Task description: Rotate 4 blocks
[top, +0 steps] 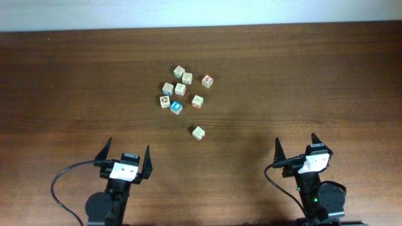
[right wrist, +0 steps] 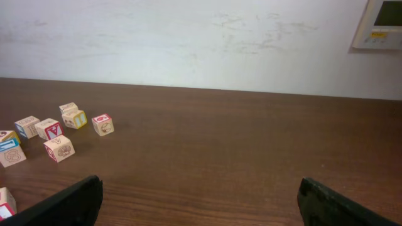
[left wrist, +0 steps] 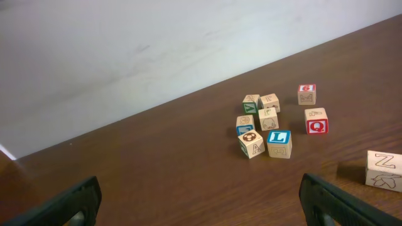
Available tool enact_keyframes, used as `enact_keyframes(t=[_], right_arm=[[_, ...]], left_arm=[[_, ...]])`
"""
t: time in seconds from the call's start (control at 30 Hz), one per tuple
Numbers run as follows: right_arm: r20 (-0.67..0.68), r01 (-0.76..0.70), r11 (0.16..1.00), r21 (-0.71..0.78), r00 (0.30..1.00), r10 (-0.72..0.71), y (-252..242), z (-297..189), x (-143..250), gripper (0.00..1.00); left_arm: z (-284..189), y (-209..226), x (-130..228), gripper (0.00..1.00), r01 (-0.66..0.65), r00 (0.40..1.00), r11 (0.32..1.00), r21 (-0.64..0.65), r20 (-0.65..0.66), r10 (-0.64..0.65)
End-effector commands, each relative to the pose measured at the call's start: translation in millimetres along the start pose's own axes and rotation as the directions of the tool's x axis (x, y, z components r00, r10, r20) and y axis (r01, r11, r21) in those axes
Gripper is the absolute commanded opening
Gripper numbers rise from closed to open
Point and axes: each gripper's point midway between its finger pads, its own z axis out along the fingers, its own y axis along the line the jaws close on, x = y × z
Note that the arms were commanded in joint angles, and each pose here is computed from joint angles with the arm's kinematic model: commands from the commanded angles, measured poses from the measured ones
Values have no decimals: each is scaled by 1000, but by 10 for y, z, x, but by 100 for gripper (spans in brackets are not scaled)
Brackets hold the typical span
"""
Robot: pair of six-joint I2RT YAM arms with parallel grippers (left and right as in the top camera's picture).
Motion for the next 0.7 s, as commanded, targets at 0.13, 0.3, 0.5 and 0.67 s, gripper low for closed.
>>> enact_keyframes(t=[0.13,0.3,0.5,0.67], right_arm=[[-6,6,1000,16,1000,-6,-31,2,33,98],[-6,6,1000,16,1000,-6,-31,2,33,98],[-6,5,1000,16,1000,-5,-31,2,33,98],[-6,5,1000,16,1000,-5,-31,2,32,98]], left_arm=[[-2,13,19,99,-15,1000,1000,-8,-2,15],[-2,13,19,99,-15,1000,1000,-8,-2,15],[-2,13,19,99,-15,1000,1000,-8,-2,15],[-2,26,25,99,-15,1000,1000,-16,-6,14]])
